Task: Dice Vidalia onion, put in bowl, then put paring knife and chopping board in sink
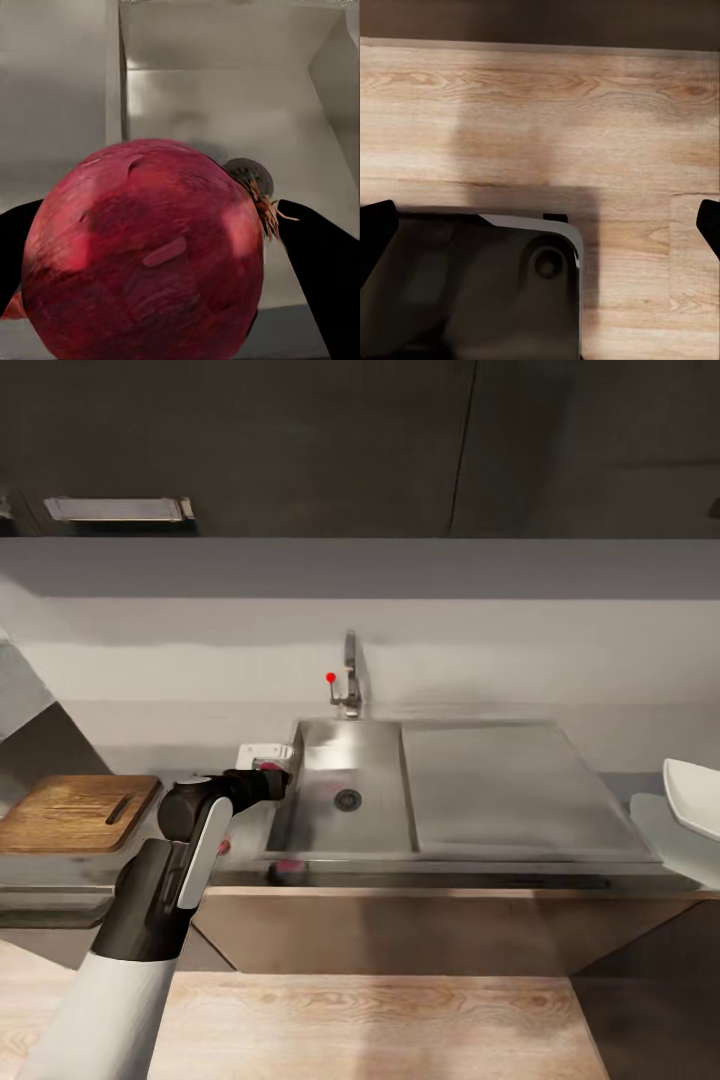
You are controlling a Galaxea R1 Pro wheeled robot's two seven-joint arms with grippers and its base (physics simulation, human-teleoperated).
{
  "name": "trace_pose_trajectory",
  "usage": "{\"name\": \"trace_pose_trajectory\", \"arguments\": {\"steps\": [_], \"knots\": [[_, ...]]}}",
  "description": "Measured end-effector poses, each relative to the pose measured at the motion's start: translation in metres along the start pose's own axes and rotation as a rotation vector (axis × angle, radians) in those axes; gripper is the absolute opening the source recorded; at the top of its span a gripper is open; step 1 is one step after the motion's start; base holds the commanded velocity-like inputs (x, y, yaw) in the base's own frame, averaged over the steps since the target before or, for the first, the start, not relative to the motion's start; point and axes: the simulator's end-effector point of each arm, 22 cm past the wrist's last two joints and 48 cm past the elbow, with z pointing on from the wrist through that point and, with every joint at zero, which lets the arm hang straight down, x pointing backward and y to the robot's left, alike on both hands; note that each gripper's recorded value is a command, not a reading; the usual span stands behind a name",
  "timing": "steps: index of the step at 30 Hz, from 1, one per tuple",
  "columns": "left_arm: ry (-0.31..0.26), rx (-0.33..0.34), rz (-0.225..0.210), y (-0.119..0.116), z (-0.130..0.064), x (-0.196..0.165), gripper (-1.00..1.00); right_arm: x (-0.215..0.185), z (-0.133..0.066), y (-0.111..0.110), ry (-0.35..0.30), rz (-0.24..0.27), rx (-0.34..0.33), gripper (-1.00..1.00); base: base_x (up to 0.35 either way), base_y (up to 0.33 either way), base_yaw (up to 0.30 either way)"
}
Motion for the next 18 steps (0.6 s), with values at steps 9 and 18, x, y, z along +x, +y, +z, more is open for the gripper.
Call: {"name": "trace_pose_trajectory", "arguments": {"steps": [9, 18], "knots": [[-0.016, -0.001, 0.001, -0.001, -0.007, -0.007, -1.0, -0.003, 0.0, 0.0, -0.01, 0.0, 0.0, 1.0, -0.004, 0.303, 0.0], [-0.029, 0.0, 0.003, -0.002, -0.013, -0.014, -1.0, -0.008, 0.001, 0.0, -0.024, -0.001, 0.001, 1.0, 0.0, 0.307, 0.0]]}}
